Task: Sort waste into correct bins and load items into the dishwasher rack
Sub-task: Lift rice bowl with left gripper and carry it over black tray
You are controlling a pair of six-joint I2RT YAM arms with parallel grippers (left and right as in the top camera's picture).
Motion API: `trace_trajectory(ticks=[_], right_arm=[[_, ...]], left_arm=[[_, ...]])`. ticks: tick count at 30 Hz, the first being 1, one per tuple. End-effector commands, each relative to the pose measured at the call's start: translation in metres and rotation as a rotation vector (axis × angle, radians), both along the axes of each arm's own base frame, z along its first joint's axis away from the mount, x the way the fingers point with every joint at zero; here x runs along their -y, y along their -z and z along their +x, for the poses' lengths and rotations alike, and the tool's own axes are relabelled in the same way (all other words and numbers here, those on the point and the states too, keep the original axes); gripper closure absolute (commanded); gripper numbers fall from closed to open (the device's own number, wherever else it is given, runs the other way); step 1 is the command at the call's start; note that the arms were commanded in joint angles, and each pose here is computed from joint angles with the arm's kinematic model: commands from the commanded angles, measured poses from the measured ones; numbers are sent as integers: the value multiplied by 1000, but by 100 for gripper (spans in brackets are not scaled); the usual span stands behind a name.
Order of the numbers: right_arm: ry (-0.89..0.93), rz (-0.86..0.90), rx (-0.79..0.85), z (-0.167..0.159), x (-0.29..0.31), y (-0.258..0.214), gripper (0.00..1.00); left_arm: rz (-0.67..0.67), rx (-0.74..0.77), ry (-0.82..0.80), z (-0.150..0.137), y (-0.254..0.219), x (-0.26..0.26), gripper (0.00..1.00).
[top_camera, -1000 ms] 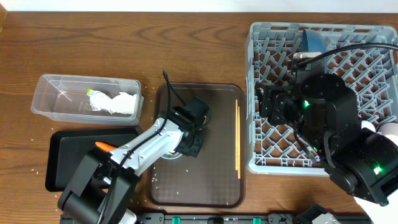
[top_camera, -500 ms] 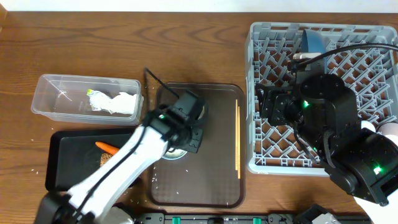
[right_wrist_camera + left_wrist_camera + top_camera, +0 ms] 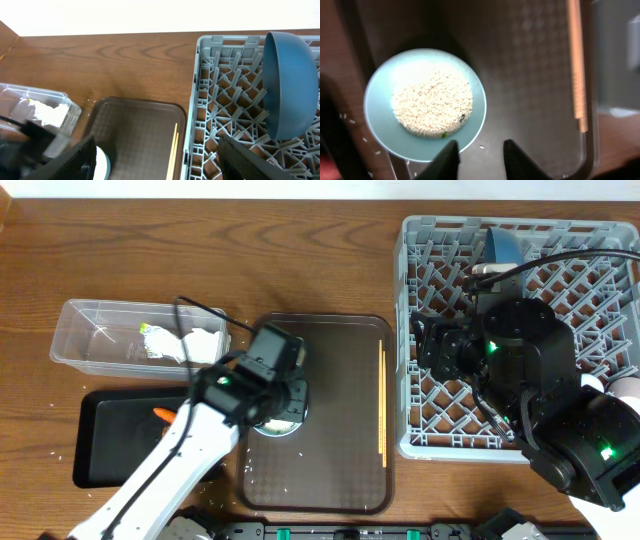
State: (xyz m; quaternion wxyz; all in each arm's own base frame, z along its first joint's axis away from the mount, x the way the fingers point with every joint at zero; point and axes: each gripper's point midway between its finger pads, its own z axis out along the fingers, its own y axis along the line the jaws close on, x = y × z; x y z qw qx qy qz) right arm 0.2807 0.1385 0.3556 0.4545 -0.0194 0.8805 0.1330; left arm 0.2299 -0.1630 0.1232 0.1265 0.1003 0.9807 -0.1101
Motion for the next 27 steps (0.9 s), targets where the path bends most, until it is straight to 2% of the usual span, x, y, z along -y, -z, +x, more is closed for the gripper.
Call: trace_trajectory(ticks=[1, 5, 12, 14, 16, 24, 26, 27], right_arm=[[26, 6, 6, 2, 3, -2, 29], [32, 1, 6, 2, 5, -2, 29], [35, -1, 6, 2, 5, -2, 28], [35, -1, 7, 3, 5, -2, 28], [36, -2, 7, 3, 5, -2, 28], [41, -6, 8, 3, 7, -2, 27], [41, -7, 6, 3, 7, -1, 27], [41, -7, 6, 3, 7, -1, 27]], left_arm=[[134, -19, 41, 1, 23, 2, 59], [221, -95, 107, -9, 55, 13, 46], [308, -144, 126, -7, 90, 14, 47], [313, -151, 129, -6, 96, 15, 65], [318, -157, 130, -5, 102, 16, 78], [359, -203, 156, -8, 124, 15, 86], [368, -194, 158, -7, 124, 13, 94], [370, -193, 158, -7, 124, 13, 94]])
